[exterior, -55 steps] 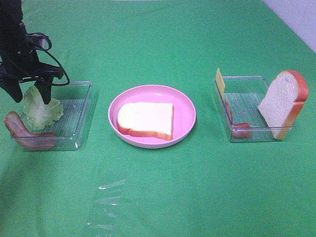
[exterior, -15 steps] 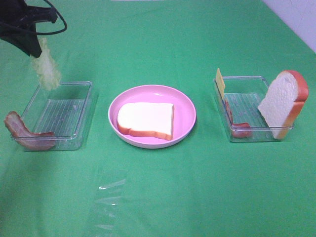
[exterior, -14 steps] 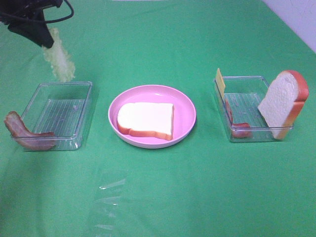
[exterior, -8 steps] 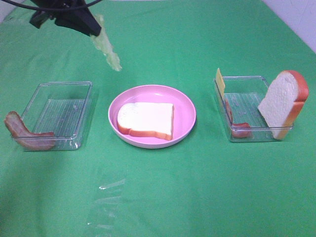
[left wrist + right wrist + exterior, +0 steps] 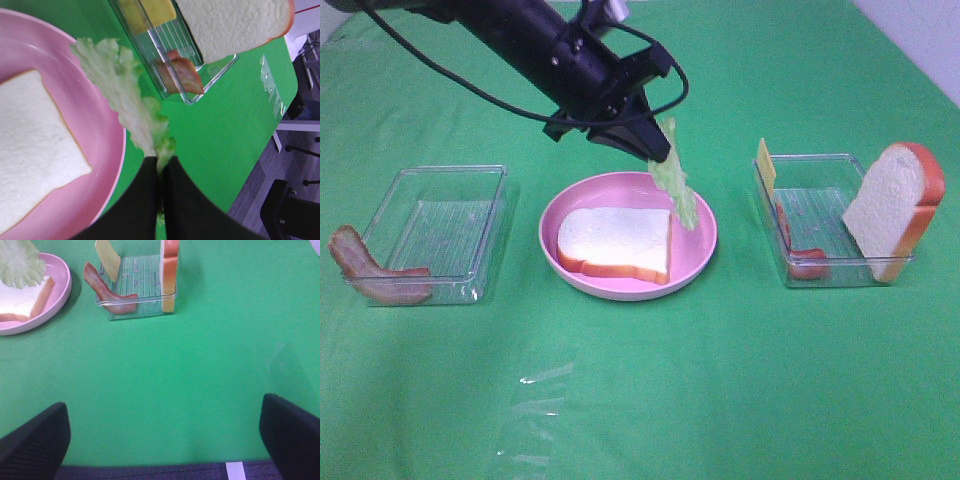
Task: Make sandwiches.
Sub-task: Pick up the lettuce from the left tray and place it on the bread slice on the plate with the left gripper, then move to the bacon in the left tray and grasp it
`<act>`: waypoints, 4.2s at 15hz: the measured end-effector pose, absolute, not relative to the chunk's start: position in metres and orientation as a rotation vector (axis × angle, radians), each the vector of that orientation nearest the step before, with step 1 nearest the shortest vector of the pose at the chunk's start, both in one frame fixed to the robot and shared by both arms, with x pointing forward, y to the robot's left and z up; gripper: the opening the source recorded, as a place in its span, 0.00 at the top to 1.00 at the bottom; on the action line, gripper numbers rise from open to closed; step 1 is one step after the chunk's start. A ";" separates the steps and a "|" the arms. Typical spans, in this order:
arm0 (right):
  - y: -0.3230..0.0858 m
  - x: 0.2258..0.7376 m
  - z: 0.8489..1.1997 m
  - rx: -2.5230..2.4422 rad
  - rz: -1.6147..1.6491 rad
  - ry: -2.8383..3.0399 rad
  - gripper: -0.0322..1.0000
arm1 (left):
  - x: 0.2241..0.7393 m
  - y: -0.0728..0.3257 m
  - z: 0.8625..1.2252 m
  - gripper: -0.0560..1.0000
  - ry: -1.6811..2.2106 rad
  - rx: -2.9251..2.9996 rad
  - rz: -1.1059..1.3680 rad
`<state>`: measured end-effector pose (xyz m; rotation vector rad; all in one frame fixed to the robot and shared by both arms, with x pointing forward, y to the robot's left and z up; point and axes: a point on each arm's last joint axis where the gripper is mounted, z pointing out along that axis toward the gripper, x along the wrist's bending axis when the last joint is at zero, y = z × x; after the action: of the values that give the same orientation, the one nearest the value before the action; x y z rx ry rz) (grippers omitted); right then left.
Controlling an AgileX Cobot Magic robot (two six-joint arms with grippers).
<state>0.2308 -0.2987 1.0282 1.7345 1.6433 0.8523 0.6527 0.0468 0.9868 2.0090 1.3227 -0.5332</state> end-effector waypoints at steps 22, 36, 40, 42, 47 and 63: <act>-0.299 0.231 1.028 1.734 0.852 1.643 0.02 | 0.663 0.069 0.947 0.11 1.394 2.418 -0.064; -0.299 0.231 1.028 1.734 0.852 1.643 0.02 | 0.611 0.173 1.058 0.01 1.773 2.351 0.201; -0.299 0.231 1.028 1.734 0.852 1.643 0.02 | 0.582 0.262 1.090 0.01 2.001 2.135 0.277; -0.299 0.231 1.028 1.734 0.852 1.643 0.02 | 0.581 0.296 1.092 0.01 2.127 2.008 0.291; -0.299 0.231 1.028 1.734 0.852 1.643 0.02 | 0.583 0.307 1.090 0.01 2.082 2.063 0.283; -0.299 0.231 1.028 1.734 0.852 1.643 0.02 | 0.623 0.273 0.958 0.11 2.223 2.199 -0.035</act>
<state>0.2308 -0.2987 1.0282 1.7345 1.6433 0.8523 0.6233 0.2728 0.9584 2.1994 2.2231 -0.0348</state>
